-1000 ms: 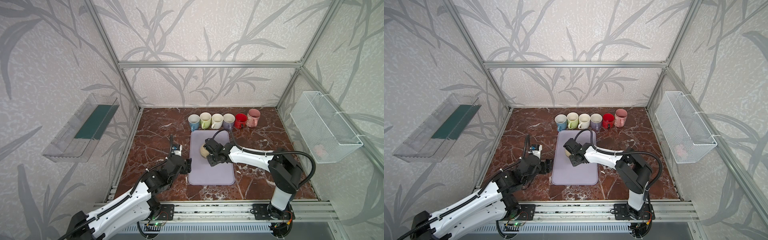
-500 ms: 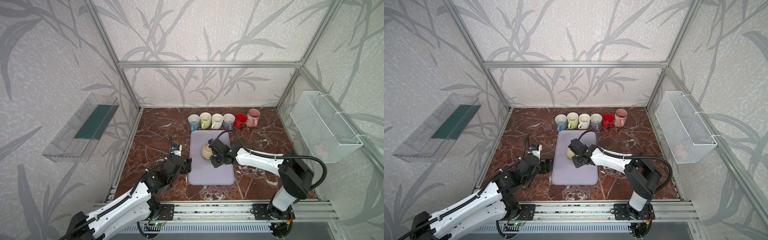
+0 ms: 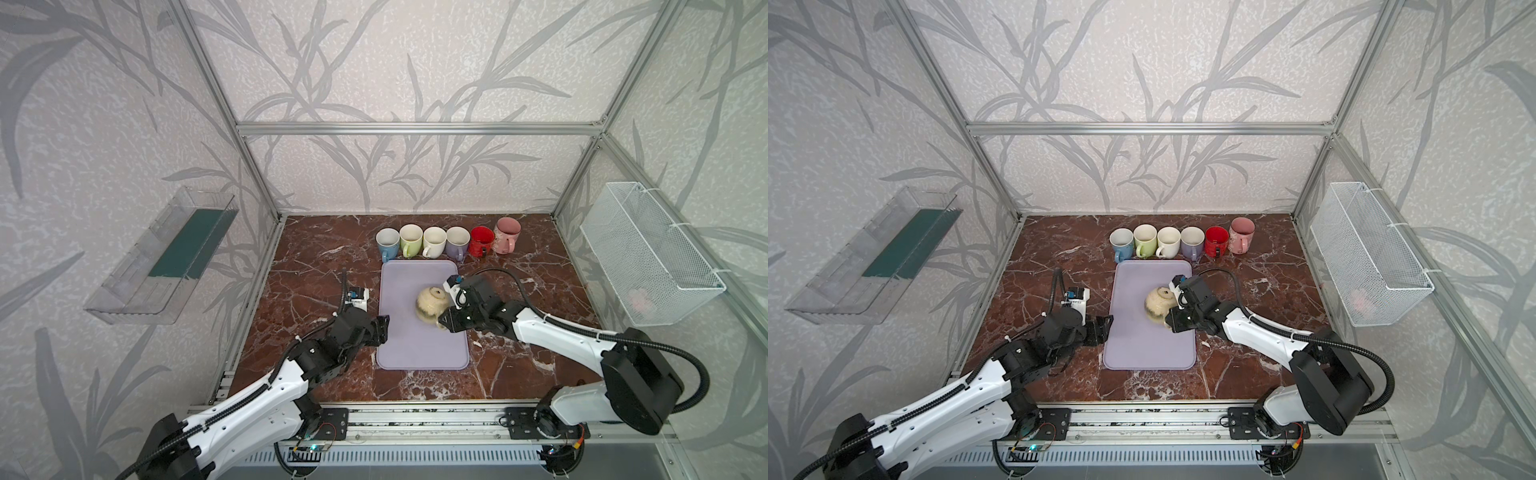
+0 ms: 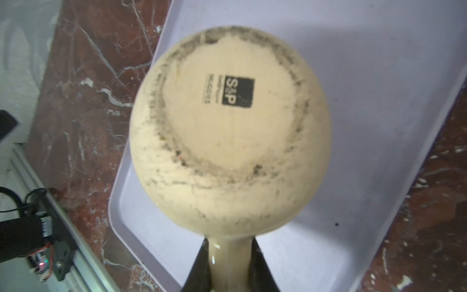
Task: Turn the mug right side up
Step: 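Lift the cream mug with the right gripper while the left gripper approaches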
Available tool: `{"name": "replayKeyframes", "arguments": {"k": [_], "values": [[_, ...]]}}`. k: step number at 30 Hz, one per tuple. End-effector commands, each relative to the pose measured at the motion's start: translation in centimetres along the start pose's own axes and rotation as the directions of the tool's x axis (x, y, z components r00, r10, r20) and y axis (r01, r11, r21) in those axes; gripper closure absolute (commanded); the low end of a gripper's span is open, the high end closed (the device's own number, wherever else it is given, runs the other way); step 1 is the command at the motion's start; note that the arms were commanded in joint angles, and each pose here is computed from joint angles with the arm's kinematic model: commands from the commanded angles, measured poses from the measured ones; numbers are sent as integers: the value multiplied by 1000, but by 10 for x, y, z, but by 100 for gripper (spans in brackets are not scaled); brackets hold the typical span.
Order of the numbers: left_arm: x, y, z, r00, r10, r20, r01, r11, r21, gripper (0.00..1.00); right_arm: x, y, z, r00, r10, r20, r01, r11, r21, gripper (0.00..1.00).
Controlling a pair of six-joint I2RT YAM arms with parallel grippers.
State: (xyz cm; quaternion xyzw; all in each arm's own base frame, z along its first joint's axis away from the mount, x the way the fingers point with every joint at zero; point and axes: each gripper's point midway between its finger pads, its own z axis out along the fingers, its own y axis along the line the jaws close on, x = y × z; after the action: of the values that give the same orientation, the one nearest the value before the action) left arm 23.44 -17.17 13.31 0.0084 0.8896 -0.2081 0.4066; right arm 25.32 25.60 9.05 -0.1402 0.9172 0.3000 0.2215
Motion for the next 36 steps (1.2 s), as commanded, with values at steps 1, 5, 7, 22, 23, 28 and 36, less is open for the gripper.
{"name": "replayKeyframes", "arguments": {"k": [1, 5, 7, 22, 23, 28, 36], "values": [[-6, -19, 3, 998, -52, 23, 49, 993, 108, 31, -44, 49, -30, 981, -26, 192, 74, 967, -245, 100], [-13, -44, 3, 995, -88, 43, 74, 963, 258, 38, -46, 60, -43, 973, -17, 231, 95, 939, -329, 100], [-16, -57, 0, 993, -107, 53, 83, 938, 336, 42, -47, 64, -49, 969, -11, 247, 102, 928, -359, 100], [-28, -109, -12, 978, -203, 54, 121, 754, 646, 65, -63, 86, -76, 947, 83, 311, 107, 832, -545, 100], [-29, -111, -12, 977, -205, 51, 122, 745, 656, 65, -63, 87, -77, 946, 87, 312, 107, 826, -553, 100], [-29, -119, -11, 975, -221, 29, 139, 704, 697, 66, -66, 93, -81, 940, 103, 325, 119, 795, -595, 100], [-28, -131, -4, 972, -234, -7, 163, 654, 739, 77, -71, 102, -90, 926, 121, 359, 150, 752, -642, 100]]}}
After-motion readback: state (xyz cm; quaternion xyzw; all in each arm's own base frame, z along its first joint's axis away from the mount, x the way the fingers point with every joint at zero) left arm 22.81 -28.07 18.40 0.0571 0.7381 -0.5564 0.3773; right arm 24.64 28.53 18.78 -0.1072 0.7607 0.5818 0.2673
